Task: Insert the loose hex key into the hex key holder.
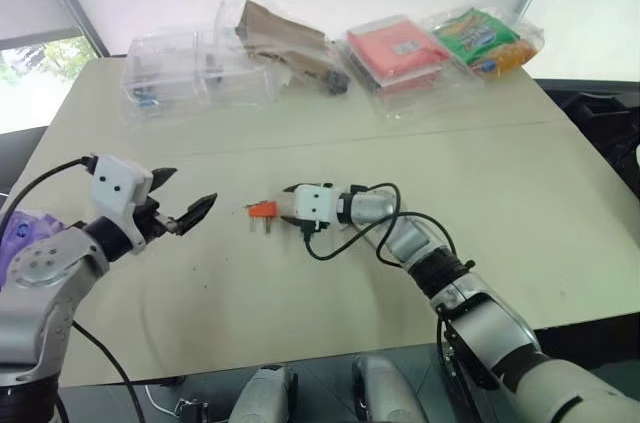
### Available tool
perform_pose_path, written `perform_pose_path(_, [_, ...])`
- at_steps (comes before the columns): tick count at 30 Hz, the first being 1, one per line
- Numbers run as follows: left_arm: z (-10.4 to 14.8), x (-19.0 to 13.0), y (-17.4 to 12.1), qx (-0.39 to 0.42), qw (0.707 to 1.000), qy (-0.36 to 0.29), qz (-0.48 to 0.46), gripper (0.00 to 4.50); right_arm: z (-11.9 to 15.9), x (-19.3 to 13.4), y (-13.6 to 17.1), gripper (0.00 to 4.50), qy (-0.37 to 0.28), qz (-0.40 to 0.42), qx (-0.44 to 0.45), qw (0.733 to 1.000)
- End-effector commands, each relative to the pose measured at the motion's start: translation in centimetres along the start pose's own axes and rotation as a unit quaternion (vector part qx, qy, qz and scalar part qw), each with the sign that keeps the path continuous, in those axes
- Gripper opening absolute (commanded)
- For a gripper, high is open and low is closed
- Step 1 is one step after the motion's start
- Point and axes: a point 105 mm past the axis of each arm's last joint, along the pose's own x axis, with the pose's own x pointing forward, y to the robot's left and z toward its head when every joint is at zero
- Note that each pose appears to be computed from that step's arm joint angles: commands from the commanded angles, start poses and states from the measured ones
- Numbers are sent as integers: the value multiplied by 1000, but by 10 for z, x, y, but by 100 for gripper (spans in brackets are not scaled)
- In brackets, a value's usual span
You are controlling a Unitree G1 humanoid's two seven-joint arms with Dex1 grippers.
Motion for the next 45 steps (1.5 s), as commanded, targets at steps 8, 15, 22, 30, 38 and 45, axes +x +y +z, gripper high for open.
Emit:
perform_pose_path(8, [9,-3,0,17,1000,-15,5,442,21,17,14,262,-29,25,-2,999])
perform_pose_path(15, [8,-4,-1,15,1000,-15,8,442,33,27,19,262,-42,33,-4,999])
perform_pose_path(22, [6,-4,-2,14,1000,-15,9,442,25,22,9,262,-30,16,9,999])
perform_pose_path(30, [6,0,-4,13,1000,-16,3,442,11,14,-2,262,-11,-2,41,999])
perform_pose_path(38, [7,2,-4,18,1000,-17,-1,442,5,20,8,262,-5,39,137,990])
perform_pose_path(45, [7,-1,-4,22,1000,-16,4,442,9,28,11,262,-3,65,153,986])
